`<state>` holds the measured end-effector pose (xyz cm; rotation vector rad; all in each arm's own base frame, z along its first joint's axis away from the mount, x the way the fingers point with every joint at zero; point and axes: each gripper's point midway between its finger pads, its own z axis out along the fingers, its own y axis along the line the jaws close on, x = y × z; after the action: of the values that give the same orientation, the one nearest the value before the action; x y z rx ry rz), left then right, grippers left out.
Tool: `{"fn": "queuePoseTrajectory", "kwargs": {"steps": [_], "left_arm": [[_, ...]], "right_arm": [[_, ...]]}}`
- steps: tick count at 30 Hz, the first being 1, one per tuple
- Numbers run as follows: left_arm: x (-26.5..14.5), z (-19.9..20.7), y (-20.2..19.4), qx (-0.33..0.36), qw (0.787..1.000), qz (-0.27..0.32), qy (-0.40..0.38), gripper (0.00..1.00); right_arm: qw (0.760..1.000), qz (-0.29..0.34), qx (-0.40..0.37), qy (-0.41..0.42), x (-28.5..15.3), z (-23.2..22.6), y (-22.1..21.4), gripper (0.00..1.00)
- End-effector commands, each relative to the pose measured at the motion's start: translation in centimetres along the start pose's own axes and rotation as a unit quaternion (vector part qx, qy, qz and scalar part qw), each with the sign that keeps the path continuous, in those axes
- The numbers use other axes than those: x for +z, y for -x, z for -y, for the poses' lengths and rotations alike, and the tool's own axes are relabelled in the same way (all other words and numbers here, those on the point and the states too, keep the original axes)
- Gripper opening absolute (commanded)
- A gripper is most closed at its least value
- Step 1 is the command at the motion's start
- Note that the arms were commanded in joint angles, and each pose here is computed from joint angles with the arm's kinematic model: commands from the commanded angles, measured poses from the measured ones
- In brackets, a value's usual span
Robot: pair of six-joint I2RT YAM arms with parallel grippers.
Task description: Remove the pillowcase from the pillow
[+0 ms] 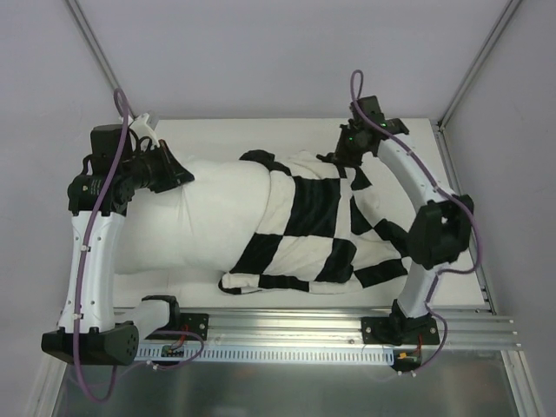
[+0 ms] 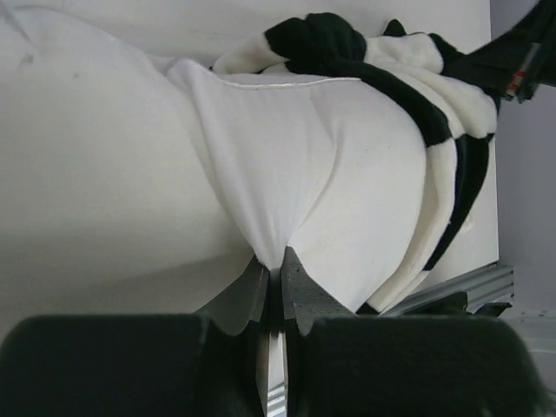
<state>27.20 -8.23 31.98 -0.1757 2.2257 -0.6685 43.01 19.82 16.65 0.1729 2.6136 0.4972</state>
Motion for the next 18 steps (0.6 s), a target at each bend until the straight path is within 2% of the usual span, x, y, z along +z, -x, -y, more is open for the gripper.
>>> {"fn": "queuePoseTrajectory", "kwargs": {"steps": [1, 2, 4, 5, 6, 10, 18], "left_arm": [[-2.6, 1.6, 3.4, 0.049, 0.994, 0.098, -0.010, 0.00], [-2.8, 1.5, 3.5, 0.047, 0.994, 0.102, -0.007, 0.00], [-3.0, 1.3, 3.8, 0.040, 0.993, 0.109, -0.002, 0.00], [-3.0, 1.3, 3.9, 0.037, 0.993, 0.111, 0.001, 0.00], [-3.1, 1.2, 4.1, 0.032, 0.993, 0.114, 0.003, 0.00], [-3.3, 0.6, 4.9, 0.015, 0.992, 0.124, 0.016, 0.00], [-3.9, -1.7, 6.3, -0.026, 0.988, 0.143, 0.048, 0.00]], "right_arm": [[0.984, 0.153, 0.046, -0.078, -9.6, 6.7, 4.4, 0.01], [0.978, 0.187, 0.057, -0.075, -12.6, 7.3, 4.5, 0.01], [0.968, 0.217, 0.088, -0.091, -14.7, 10.5, 4.5, 0.01], [0.967, 0.211, 0.099, -0.105, -14.6, 12.0, 3.3, 0.01], [0.961, 0.233, 0.100, -0.105, -16.6, 12.5, 3.0, 0.01], [0.950, 0.252, 0.117, -0.146, -18.7, 16.5, 0.8, 0.01], [0.939, 0.233, 0.174, -0.187, -18.8, 22.5, -2.5, 0.01]]}}
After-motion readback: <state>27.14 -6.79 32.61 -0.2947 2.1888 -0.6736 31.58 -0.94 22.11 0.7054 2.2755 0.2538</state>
